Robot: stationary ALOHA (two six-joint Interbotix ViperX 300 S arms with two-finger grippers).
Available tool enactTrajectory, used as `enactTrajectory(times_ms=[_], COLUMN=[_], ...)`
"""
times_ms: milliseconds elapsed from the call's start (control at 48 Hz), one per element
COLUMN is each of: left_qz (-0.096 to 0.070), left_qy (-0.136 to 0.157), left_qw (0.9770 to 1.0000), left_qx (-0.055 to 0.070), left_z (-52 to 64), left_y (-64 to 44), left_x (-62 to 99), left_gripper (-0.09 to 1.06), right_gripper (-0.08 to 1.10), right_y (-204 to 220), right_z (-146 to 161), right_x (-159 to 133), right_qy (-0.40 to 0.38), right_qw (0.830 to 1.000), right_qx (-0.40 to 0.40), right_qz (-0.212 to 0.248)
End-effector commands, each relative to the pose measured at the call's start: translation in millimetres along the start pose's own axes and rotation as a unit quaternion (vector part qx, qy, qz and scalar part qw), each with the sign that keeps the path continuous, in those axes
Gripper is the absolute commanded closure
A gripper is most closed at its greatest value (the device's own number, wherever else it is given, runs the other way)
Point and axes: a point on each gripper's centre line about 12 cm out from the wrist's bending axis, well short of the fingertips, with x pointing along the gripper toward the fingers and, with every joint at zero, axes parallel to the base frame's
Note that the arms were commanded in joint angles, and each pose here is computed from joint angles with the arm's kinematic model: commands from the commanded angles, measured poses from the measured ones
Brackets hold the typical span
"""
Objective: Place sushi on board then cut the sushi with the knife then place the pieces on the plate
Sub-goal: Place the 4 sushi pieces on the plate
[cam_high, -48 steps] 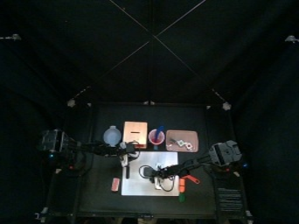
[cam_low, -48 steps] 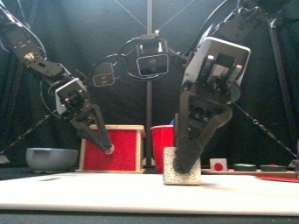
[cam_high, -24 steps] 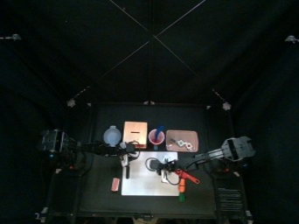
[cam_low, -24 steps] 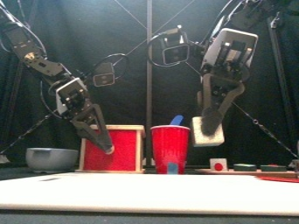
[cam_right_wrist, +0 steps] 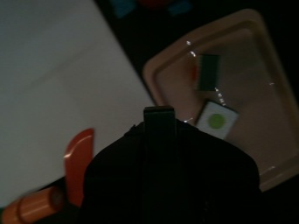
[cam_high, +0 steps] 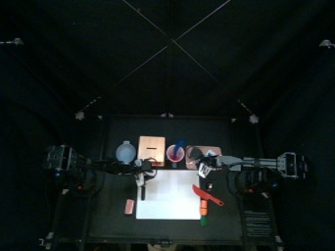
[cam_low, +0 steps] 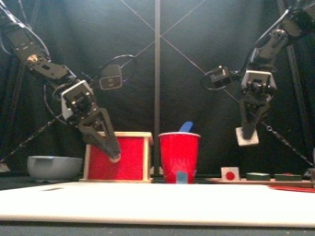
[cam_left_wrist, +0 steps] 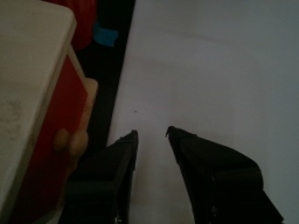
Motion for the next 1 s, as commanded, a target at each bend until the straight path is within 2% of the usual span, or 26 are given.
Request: enactTrajectory(times_ms=[21,146,271,562,1000], left_qz=[-0.003,-0.003,-0.001,-0.001,-0.001], left_qy=[-0.025,-0.030,-0.029,-0.029,-0.028], left_qw=[0.9997,0.9995,0.9996,0.9996,0.9996], left_qx=[0.002,0.003,0.003,0.002,0.001], left_z=[16.7,22.2,22.0,22.6,21.2], left_y=[-2.2,-2.1,-0.5,-0.1,-0.4], left_x=[-0.3,-0.3,0.1,0.9,0.8], left_gripper=[0.22,0.22,0.22,0.22,0.22], right_gripper=[0.49,0.49,0.46,0.24,0.21], right_y=[-29.0,-52.6,-61.7,-65.5,-70.3], right_z=[-1.9,-10.0,-13.5,-26.6,11.2], right_x=[5.6,20.5,31.2,48.1,-7.5], right_qy=[-0.001,0.020,0.014,0.033,-0.072], right_qw=[0.999,0.997,0.996,0.994,0.992], right_qx=[0.022,0.052,0.073,0.083,0.084], right_qz=[-0.034,-0.057,-0.057,-0.055,-0.061])
